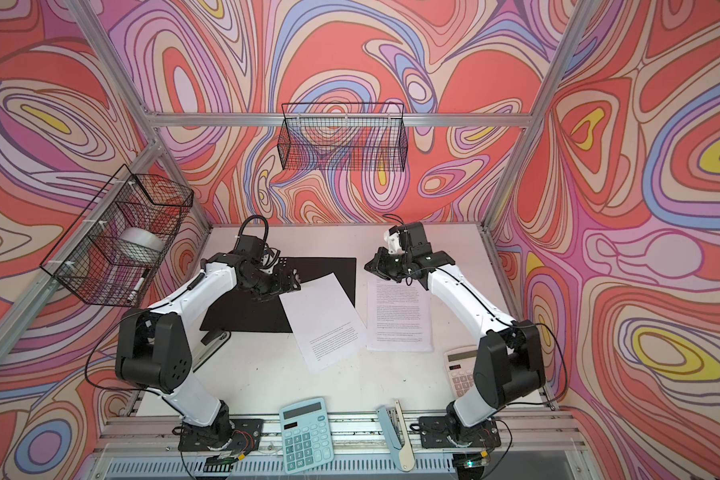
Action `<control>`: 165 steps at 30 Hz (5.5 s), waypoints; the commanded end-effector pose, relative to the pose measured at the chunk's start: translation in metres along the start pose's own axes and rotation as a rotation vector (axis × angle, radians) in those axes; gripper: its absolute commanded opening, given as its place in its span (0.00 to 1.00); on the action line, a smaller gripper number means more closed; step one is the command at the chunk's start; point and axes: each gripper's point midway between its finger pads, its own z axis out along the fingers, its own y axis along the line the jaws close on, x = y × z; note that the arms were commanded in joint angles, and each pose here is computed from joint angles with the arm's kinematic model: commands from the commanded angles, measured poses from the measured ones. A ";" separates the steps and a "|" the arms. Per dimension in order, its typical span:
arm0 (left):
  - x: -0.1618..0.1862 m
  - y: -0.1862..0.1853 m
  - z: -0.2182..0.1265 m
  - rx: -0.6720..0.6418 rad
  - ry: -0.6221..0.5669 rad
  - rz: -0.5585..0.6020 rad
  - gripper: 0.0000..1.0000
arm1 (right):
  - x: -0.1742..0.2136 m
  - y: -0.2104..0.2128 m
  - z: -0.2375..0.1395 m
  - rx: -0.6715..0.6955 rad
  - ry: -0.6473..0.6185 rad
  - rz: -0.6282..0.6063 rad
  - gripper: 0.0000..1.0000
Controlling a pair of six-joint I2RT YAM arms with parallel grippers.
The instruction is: Put the files into the folder
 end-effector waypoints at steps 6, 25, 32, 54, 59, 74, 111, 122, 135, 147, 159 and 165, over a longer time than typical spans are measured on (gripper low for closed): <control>0.014 0.025 0.012 -0.102 -0.097 -0.103 1.00 | 0.034 -0.027 0.014 0.036 0.119 0.021 0.19; 0.014 0.020 0.058 -0.066 0.027 -0.180 0.88 | 0.033 -0.028 0.016 0.015 0.090 0.028 0.21; 0.016 0.008 0.062 0.009 0.045 -0.200 0.71 | 0.033 -0.030 0.018 0.018 0.086 0.032 0.21; -0.006 -0.033 0.011 0.129 -0.026 -0.144 0.00 | 0.036 -0.010 0.019 0.061 0.076 -0.088 0.33; -0.017 -0.060 -0.024 0.211 -0.075 -0.088 0.00 | 0.046 0.020 0.020 0.092 0.031 -0.235 0.45; -0.024 -0.097 -0.067 0.254 -0.134 0.032 0.00 | 0.113 0.117 0.044 0.128 -0.092 -0.589 0.52; -0.021 -0.126 -0.106 0.395 -0.185 0.076 0.00 | 0.126 0.099 0.083 0.610 -0.266 -0.788 0.11; -0.038 -0.132 -0.144 0.381 -0.292 0.159 0.88 | 0.113 0.114 0.067 0.555 -0.286 -0.796 0.00; -0.049 -0.059 -0.163 0.143 -0.425 0.079 1.00 | 0.054 0.095 0.027 0.366 -0.235 -0.597 0.17; -0.012 -0.049 -0.023 0.097 -0.103 -0.002 1.00 | 0.041 0.022 0.073 0.332 -0.070 -0.394 0.41; 0.005 -0.042 0.037 -0.071 0.064 0.010 1.00 | 0.047 -0.011 0.116 0.296 0.055 -0.330 0.42; 0.015 -0.045 0.056 -0.084 0.124 0.017 1.00 | 0.049 -0.034 0.129 0.322 0.101 -0.288 0.42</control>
